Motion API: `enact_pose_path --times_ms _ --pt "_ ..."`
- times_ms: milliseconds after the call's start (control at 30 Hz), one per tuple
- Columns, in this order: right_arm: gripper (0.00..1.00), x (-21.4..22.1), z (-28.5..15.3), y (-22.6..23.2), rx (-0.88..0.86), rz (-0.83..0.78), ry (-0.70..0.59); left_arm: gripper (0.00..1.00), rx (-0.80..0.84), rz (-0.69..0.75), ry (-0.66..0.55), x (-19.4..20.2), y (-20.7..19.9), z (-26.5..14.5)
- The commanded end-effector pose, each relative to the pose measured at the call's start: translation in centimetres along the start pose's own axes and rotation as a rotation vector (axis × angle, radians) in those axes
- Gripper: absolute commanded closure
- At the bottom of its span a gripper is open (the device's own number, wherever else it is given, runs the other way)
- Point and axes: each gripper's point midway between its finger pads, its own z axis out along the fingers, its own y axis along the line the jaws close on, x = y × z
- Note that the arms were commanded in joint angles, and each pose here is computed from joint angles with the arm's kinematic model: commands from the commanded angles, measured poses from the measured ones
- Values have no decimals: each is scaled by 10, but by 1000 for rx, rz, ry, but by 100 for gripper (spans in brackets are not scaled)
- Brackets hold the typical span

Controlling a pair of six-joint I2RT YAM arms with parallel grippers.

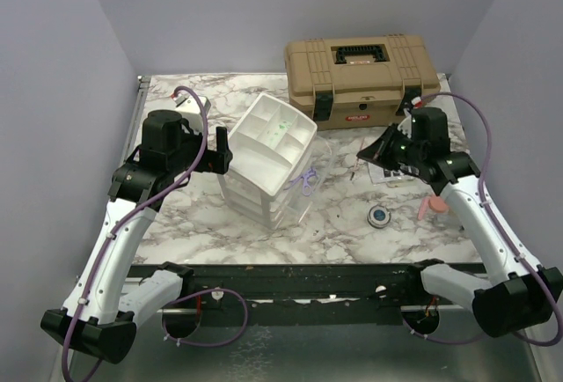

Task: Organize the makeup
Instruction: Pick up the makeup brush from the center of the board, then place the makeup brush in the drawer.

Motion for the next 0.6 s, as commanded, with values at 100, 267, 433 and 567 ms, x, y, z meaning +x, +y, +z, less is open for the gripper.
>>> enact_pose_path --times_ms 100,267,433,567 --pt "99 10 1 82 -176 25 -31 1 17 5 -22 -13 -6 -8" --pt "99 24 11 103 -185 29 -29 1 14 6 -26 -14 -6 -10" --pt "99 37 24 110 -170 75 -35 1 9 6 -26 -13 -5 -11" --pt "99 49 36 111 -139 74 -15 1 10 5 -26 -12 -5 -11"
